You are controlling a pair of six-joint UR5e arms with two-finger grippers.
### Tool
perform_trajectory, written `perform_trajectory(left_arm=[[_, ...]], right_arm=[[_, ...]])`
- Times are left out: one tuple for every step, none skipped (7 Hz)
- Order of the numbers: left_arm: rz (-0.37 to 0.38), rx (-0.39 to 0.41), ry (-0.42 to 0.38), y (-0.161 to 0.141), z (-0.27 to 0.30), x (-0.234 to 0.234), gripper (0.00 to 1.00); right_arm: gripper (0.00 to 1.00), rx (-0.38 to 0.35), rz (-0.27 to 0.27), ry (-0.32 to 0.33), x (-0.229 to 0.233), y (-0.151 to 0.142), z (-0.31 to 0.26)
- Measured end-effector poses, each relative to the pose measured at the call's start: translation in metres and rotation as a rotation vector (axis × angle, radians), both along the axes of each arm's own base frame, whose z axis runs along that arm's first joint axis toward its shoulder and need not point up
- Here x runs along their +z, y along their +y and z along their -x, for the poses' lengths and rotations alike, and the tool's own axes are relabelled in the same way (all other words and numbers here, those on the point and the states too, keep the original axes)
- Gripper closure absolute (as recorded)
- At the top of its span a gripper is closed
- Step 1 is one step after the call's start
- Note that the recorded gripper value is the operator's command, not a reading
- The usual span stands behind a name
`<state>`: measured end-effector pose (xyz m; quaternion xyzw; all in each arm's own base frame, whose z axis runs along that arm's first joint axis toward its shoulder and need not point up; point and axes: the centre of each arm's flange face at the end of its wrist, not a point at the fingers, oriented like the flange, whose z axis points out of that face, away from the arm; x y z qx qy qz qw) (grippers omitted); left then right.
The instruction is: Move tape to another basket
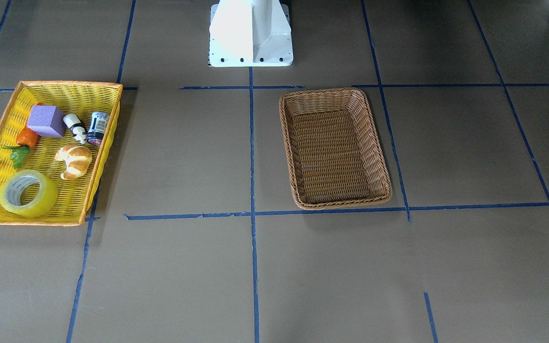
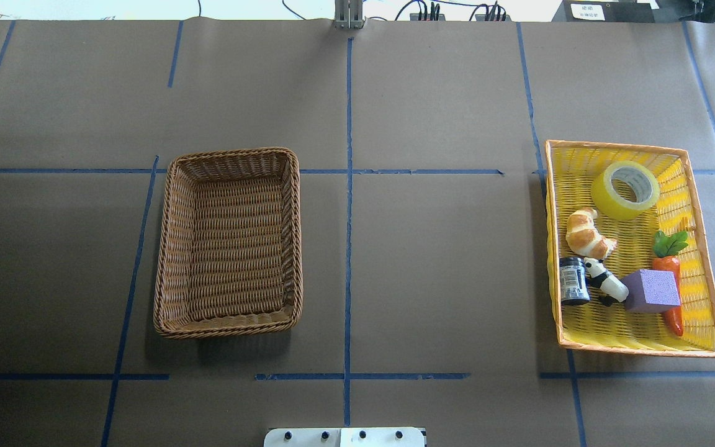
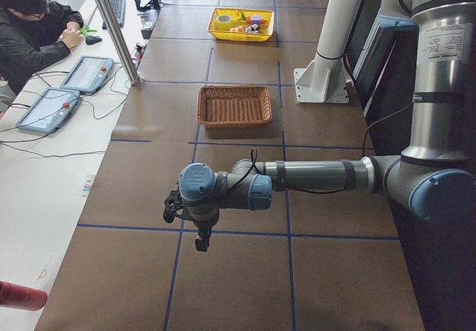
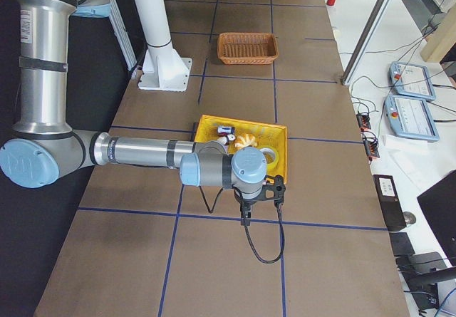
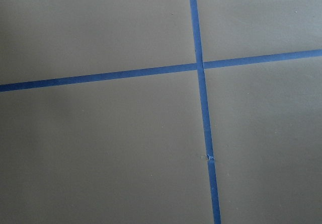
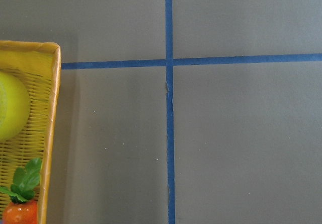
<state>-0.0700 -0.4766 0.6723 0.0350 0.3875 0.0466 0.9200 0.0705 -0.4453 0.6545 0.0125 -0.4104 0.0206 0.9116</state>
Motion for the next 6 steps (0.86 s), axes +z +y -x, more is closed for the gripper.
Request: perform_trajectory(left_arm=[[0.0,0.0,0.0,0.0,0.0002,-0.0002,0.0],[0.0,-0.001,0.0,0.0,0.0004,-0.0003,0.0],[-0.001,-0.001,0.0,0.0,0.0004,-0.0003,0.0],[-0.001,-0.001,0.0,-0.0002,0.0004,-0.0005,0.0],[-0.002,-0.001,0.0,-0.0005,0.0005,-0.0008,0.0],[-0.002,-0.001,0.0,-0.0005,0.0007,-0.0008,0.0]], right_arm=[[0.0,0.002,0.003,0.001,0.0009,0.0009,-0.0002],[0.0,0.004,0.006,0.001,0.0013,0.0014,-0.0003],[0.0,0.005,0.007,0.001,0.0015,0.0017,-0.0003],[0.0,0.006,0.006,0.0,0.0015,0.0018,-0.0003],[0.0,0.006,0.004,0.0,0.0013,0.0018,-0.0003],[0.0,0.006,0.002,0.0,0.0012,0.0017,-0.0003]])
